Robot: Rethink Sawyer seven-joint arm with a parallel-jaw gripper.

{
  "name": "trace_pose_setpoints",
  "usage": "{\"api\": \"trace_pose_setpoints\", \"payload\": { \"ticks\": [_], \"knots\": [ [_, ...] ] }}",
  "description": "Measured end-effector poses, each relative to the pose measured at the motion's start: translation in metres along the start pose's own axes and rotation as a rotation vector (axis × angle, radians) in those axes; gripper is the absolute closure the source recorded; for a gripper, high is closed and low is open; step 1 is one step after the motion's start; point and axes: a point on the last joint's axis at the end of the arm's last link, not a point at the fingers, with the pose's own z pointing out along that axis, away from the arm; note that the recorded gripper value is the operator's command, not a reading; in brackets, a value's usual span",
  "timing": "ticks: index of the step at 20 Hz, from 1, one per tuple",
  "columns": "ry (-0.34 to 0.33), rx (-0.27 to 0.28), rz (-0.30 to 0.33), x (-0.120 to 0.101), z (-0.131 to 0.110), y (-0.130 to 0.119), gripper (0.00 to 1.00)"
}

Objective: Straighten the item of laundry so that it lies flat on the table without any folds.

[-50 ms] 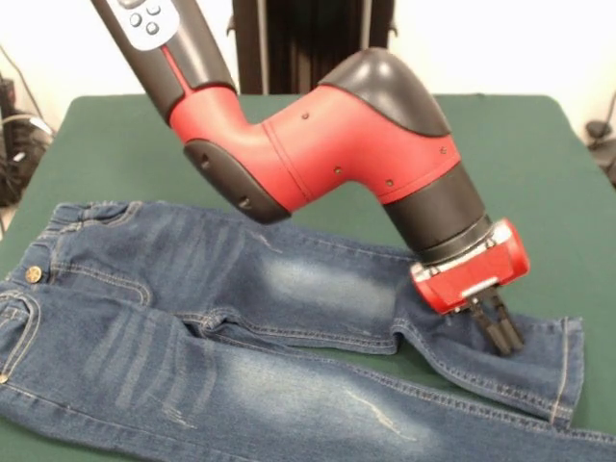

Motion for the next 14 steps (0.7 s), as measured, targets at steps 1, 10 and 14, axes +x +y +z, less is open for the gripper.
{"api": "trace_pose_setpoints", "payload": {
  "ticks": [1, 10, 14],
  "knots": [
    [0.028, 0.005, -0.002, 0.0003, -0.0001, 0.0041, 1.0],
    [0.028, -0.001, 0.003, -0.0019, -0.0017, 0.0042, 1.0],
    [0.029, -0.002, 0.002, -0.0015, -0.0005, 0.0055, 1.0]
  ]
}}
